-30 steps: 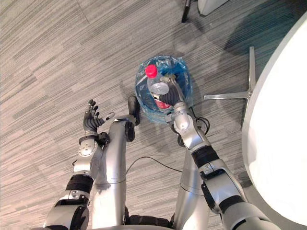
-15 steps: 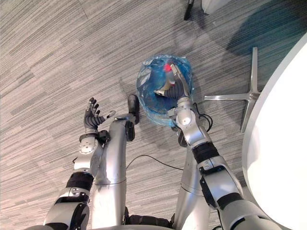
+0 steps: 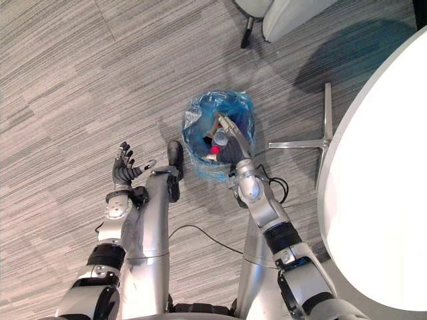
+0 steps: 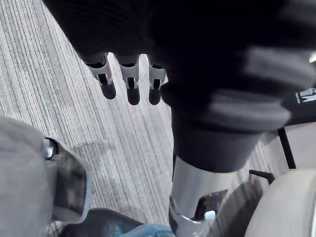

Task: Gather rubbish on tea table into small bin, then transfer packed bag to large trash can.

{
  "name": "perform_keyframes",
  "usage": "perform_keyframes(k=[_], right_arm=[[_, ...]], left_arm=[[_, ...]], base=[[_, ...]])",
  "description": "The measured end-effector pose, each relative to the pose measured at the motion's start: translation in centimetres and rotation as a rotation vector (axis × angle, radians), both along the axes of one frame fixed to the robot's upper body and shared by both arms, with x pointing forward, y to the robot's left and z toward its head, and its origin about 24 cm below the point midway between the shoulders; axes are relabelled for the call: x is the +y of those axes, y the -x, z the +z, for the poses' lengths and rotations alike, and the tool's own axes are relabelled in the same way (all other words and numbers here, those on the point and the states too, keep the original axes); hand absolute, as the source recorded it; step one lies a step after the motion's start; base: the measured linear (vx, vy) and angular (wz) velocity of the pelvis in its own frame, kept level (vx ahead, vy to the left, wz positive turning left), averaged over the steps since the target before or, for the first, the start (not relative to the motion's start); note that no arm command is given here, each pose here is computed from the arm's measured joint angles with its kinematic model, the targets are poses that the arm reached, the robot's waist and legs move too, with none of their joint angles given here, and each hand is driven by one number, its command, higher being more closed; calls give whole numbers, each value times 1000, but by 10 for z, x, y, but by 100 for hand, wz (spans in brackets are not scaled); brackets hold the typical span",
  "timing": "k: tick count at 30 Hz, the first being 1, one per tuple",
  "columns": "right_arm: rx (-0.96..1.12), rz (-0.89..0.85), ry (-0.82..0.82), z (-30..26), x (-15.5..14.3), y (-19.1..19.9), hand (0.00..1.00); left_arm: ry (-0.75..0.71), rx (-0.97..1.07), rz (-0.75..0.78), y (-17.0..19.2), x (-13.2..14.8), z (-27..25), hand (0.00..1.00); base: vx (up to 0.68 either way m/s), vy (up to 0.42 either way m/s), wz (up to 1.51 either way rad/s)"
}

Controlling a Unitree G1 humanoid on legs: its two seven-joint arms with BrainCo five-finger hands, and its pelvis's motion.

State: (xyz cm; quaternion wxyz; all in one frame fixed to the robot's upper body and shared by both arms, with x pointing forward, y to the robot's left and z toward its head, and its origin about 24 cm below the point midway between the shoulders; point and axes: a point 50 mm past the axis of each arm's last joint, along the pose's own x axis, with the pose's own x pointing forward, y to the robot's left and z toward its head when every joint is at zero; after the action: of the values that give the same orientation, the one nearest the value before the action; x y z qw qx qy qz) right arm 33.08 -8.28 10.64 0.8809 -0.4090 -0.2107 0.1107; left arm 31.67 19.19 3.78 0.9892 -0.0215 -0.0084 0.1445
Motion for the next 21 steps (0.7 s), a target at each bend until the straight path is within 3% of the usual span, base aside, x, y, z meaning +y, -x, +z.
perform_keyframes(k=[8,21], right_arm=[[93,-11,267,-41,1,-1,0],[158,-143,468,-62,-17,-17,0]], left_arm=[[13,18,7,1,1,-5,0],[51,11,21,-3,1,-4,0]], base=[[2,2,0],[0,2,0]])
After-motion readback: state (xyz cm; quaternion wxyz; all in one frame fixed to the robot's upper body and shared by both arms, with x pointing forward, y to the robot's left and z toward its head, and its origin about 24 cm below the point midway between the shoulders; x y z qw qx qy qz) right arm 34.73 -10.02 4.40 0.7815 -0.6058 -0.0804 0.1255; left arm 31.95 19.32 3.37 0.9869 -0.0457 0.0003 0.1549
